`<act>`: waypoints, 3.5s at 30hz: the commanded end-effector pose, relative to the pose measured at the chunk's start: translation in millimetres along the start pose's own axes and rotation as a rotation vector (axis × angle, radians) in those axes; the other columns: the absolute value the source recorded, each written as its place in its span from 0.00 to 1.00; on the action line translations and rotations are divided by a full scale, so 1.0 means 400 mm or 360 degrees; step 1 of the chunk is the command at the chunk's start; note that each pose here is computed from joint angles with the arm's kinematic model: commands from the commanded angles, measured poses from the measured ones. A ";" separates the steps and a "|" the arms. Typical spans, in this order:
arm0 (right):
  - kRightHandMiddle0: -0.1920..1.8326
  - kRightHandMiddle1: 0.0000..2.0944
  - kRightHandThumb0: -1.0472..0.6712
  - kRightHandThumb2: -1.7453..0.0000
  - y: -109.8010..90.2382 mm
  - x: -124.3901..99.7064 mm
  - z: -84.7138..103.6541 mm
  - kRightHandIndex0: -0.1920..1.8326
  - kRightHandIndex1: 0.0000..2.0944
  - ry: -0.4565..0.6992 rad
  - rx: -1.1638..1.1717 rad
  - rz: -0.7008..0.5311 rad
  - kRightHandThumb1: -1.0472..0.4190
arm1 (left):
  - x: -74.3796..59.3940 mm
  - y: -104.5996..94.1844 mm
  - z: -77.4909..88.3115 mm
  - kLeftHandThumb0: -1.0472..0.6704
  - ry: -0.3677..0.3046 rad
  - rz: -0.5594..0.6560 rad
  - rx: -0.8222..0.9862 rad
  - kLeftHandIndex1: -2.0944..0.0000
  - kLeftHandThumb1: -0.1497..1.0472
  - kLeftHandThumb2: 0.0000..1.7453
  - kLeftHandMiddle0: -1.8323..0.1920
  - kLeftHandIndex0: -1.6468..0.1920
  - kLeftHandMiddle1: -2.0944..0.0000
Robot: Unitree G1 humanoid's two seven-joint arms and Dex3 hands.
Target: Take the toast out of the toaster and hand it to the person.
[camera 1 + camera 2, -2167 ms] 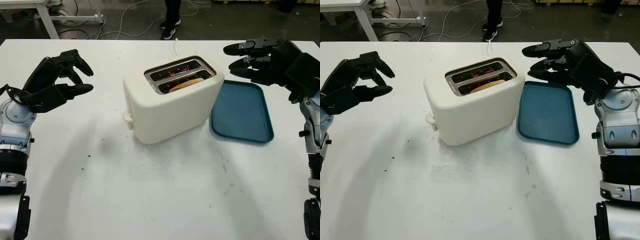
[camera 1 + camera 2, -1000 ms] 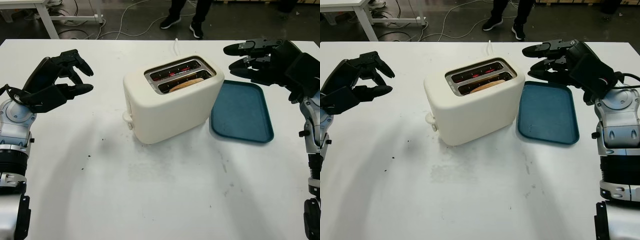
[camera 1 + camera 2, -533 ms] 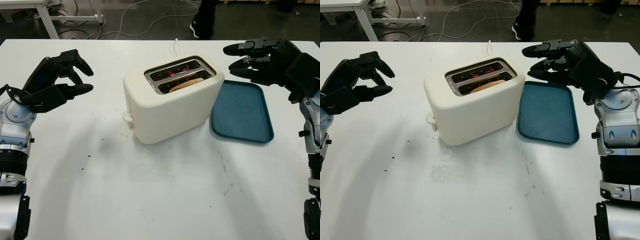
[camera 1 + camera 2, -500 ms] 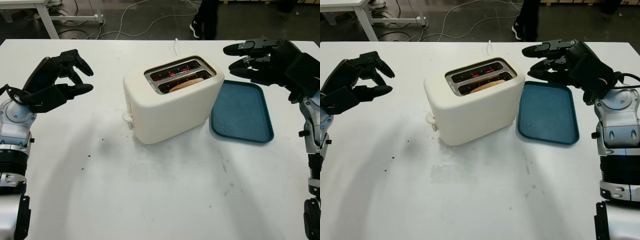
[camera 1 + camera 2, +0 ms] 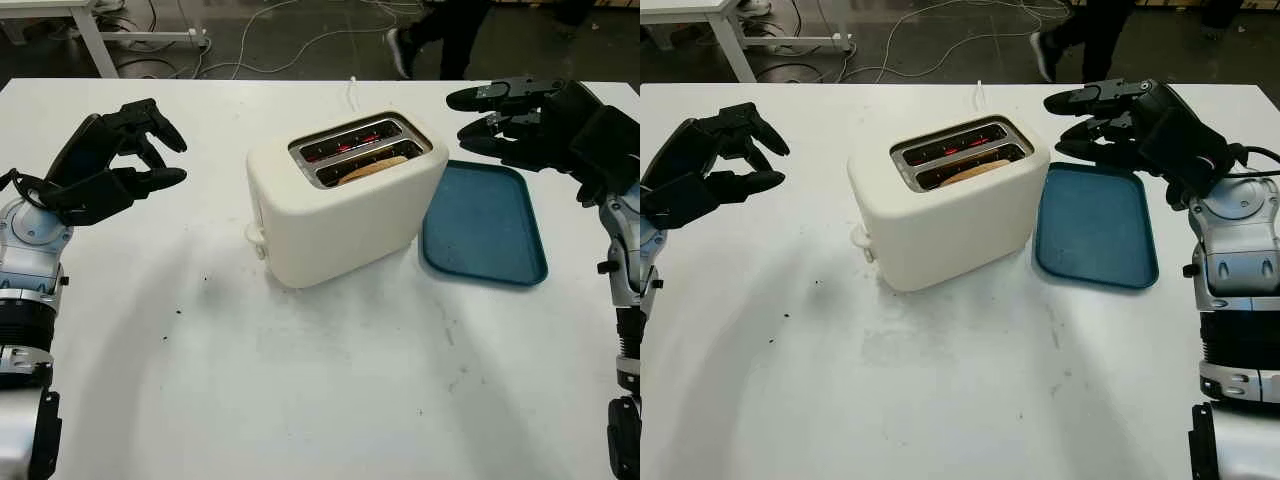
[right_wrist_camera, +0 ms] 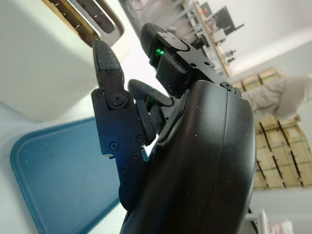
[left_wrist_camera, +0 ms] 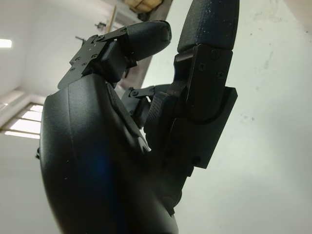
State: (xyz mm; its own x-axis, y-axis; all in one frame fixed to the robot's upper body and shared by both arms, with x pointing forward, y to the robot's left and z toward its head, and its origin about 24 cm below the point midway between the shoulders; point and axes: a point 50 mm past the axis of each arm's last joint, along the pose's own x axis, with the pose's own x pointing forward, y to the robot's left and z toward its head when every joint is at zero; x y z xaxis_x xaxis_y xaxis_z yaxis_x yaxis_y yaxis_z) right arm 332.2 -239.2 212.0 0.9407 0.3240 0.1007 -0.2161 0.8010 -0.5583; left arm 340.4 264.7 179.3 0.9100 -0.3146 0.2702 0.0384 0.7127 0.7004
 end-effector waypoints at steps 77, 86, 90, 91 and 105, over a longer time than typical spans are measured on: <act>0.48 0.00 0.39 1.00 0.000 0.007 0.015 0.32 0.42 -0.0041 0.0016 -0.0006 0.12 | 0.004 0.001 0.005 0.00 -0.0021 0.0008 0.0004 0.32 0.89 0.15 0.61 0.67 0.33; 0.48 0.00 0.39 1.00 0.001 0.006 0.013 0.32 0.42 -0.0039 0.0020 -0.0003 0.11 | 0.002 0.001 0.004 0.00 -0.0022 0.0009 -0.0006 0.32 0.89 0.15 0.61 0.67 0.33; 0.48 0.00 0.38 1.00 0.000 0.006 0.014 0.32 0.42 -0.0040 -0.0013 -0.0006 0.11 | 0.002 0.001 0.003 0.00 -0.0021 0.0012 0.0000 0.32 0.89 0.15 0.61 0.67 0.33; 0.48 0.00 0.38 1.00 0.000 0.006 0.014 0.31 0.42 -0.0039 -0.0013 -0.0006 0.11 | 0.002 0.001 0.004 0.00 -0.0019 0.0014 -0.0001 0.32 0.89 0.15 0.61 0.67 0.33; 0.48 0.00 0.39 1.00 0.001 0.007 0.013 0.31 0.42 -0.0046 0.0009 0.0001 0.11 | 0.001 0.001 0.001 0.00 -0.0017 0.0016 -0.0006 0.33 0.89 0.15 0.61 0.67 0.33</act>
State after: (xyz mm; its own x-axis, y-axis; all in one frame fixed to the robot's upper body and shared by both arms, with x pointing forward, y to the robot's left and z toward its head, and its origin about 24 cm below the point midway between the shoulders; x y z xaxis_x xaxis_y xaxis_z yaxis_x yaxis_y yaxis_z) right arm 332.5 -238.3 211.3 0.9402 0.3261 0.0983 -0.2198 0.8014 -0.5563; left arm 340.4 264.6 179.1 0.9095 -0.3151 0.2712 0.0381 0.7128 0.7004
